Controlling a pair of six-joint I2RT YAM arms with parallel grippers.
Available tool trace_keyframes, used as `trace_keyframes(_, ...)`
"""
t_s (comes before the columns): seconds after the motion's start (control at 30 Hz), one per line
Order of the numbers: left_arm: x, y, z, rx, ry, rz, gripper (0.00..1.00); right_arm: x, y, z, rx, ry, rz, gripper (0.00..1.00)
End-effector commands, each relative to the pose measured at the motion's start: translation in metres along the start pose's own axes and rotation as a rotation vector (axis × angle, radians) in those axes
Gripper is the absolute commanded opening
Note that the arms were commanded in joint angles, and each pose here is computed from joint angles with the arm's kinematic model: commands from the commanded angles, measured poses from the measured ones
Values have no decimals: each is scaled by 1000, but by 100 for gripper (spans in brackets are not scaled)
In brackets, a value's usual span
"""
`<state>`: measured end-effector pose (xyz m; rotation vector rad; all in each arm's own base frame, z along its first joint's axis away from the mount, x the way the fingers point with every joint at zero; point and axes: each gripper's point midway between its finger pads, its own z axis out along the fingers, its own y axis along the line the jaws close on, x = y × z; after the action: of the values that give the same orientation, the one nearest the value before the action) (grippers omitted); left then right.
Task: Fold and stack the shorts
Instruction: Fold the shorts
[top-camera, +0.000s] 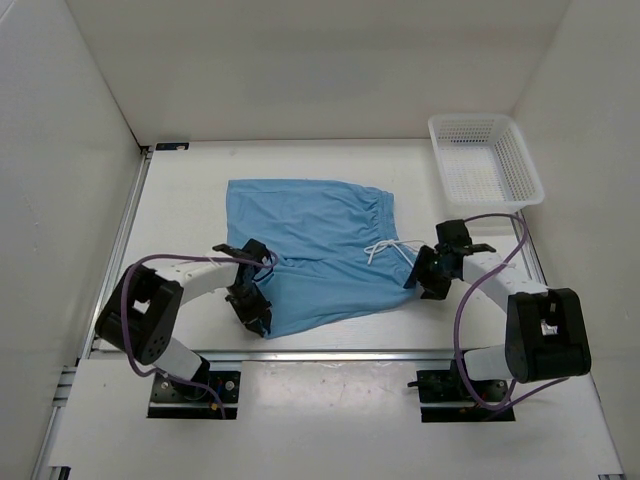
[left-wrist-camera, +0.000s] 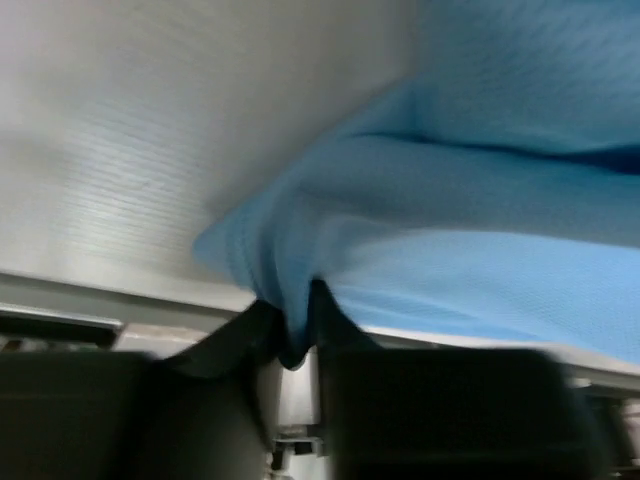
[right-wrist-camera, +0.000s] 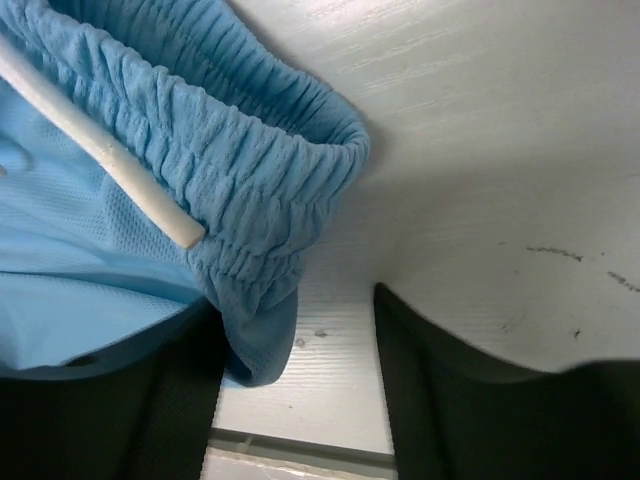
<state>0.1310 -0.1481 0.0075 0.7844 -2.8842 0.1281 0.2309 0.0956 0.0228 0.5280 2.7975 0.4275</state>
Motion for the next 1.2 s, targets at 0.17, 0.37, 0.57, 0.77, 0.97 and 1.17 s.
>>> trace_keyframes(0.17,-39,-48,-27,105,-160,58,10,-36,31,-8,-90,-68,-39,0)
trace_keyframes(0.37,-66,-62,-147,204,-462,65,10,-61,37,-51,-60,-185,-99,0)
trace_keyframes(0.57,-55,-61,-187,274,-488,89,10,-61,37,-70,-53,-203,-119,0)
trace_keyframes(0.77,-41,-43,-188,325,-485,53,10,-50,30,-85,-41,-224,-109,0)
trace_keyframes(0.97,-71,-44,-207,301,-541,45,10,-86,49,-104,-43,-298,-113,0)
trace_keyframes(1.17,-146,-63,-221,239,-608,37,10,-146,86,-99,-52,-316,-125,0)
